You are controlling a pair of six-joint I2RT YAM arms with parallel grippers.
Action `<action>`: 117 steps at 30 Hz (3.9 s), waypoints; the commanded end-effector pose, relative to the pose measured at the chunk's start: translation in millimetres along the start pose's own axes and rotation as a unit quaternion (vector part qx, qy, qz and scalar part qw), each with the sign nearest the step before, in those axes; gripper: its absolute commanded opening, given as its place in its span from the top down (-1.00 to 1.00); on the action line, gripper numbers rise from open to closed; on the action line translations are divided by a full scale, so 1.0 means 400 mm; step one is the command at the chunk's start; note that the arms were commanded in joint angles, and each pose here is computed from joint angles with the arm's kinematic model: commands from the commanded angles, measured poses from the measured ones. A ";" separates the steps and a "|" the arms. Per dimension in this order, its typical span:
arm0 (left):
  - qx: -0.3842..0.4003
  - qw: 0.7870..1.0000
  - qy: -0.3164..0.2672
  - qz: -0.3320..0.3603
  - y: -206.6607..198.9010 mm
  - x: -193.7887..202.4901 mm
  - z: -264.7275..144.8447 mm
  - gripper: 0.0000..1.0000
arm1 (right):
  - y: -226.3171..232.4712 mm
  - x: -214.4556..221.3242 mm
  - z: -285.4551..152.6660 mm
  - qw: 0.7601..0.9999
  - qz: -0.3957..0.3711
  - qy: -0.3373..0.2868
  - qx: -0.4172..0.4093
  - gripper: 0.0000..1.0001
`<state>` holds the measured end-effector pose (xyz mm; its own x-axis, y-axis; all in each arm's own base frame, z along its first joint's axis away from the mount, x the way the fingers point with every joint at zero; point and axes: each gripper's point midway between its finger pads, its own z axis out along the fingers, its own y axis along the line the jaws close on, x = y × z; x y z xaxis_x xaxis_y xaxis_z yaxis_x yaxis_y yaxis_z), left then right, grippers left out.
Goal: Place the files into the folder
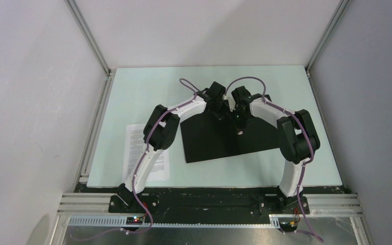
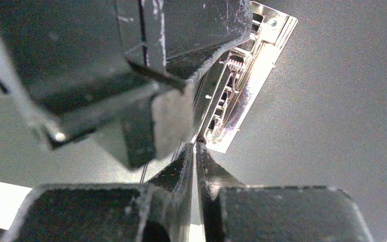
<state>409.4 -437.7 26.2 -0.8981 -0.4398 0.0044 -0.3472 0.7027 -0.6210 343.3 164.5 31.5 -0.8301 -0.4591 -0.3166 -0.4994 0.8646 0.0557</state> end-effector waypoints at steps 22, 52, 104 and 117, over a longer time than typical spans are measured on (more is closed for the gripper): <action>-0.064 0.998 0.012 -0.021 0.099 0.025 0.009 1.00 | -0.133 -0.045 -0.055 0.987 -0.046 -0.014 0.154 0.97; 0.006 0.826 -0.199 0.528 -0.058 -0.234 -0.612 -0.59 | -0.095 -0.125 -0.337 0.879 -0.405 -0.221 -0.120 -0.57; -0.107 0.838 -0.219 0.487 0.125 -0.332 -0.741 -0.75 | -0.019 -0.148 -0.092 0.801 -0.578 -0.147 -0.054 1.00; -0.098 0.844 -0.205 0.486 0.195 -0.327 -0.780 -0.73 | 0.007 -0.160 -0.130 0.939 -0.341 -0.032 -0.034 1.00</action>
<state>425.3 -165.7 203.3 -0.6582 0.2791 -0.6992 0.4257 0.9040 -0.0399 384.7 196.4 80.3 -0.0730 -0.9284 -0.3644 -0.9745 0.1441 -0.1718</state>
